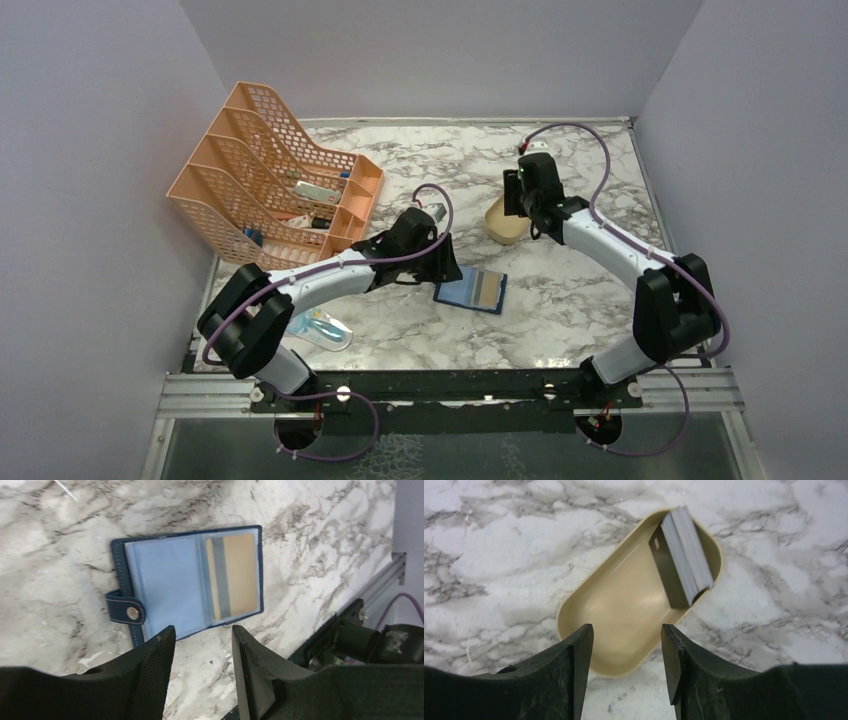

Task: Put the credit cards into the card holder
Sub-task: Turn over the card slot in the card holder, then pick up the credit card from the storage box.

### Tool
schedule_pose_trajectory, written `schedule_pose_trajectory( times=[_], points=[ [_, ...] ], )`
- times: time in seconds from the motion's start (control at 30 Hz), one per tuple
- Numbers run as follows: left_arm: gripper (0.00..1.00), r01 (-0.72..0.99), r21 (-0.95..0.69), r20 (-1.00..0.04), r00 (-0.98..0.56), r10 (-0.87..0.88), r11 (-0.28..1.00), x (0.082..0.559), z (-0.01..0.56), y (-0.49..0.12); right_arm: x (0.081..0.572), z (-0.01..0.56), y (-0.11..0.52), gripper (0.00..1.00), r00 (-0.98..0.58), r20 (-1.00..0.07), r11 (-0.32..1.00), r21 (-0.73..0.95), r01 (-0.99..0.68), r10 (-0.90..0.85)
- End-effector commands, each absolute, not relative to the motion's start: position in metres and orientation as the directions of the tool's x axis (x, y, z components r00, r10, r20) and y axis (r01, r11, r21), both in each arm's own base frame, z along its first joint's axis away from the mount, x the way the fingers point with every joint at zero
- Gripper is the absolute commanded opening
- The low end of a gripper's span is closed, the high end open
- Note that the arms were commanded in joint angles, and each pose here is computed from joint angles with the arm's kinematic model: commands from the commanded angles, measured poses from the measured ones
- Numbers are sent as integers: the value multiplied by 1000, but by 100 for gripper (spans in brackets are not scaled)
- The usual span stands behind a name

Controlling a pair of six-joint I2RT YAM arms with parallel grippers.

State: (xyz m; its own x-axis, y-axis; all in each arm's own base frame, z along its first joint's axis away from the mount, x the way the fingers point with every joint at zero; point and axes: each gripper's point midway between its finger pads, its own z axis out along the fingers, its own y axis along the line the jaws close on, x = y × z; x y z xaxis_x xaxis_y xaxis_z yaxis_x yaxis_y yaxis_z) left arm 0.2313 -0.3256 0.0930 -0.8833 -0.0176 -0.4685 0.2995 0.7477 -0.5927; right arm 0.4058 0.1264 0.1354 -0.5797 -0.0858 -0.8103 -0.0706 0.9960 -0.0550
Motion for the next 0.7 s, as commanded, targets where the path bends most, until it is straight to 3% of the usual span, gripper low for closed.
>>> schedule_pose_trajectory(
  times=[0.0,0.3,0.67],
  points=[
    [48,300,-469,-528,-849,8,830,244,95,-302,437,148,114,55,-564,-805,981,-186,-52,-183],
    [48,253,-436,-518,-855,-11,864,251,79,-279,472,124,99,56,-635,-702,929,-363,-71,-322],
    [48,262,-528,-477,-878,-26,808,250,70,-281,483,89,81,58,-708,-569,858,-502,-104,-418]
  ],
)
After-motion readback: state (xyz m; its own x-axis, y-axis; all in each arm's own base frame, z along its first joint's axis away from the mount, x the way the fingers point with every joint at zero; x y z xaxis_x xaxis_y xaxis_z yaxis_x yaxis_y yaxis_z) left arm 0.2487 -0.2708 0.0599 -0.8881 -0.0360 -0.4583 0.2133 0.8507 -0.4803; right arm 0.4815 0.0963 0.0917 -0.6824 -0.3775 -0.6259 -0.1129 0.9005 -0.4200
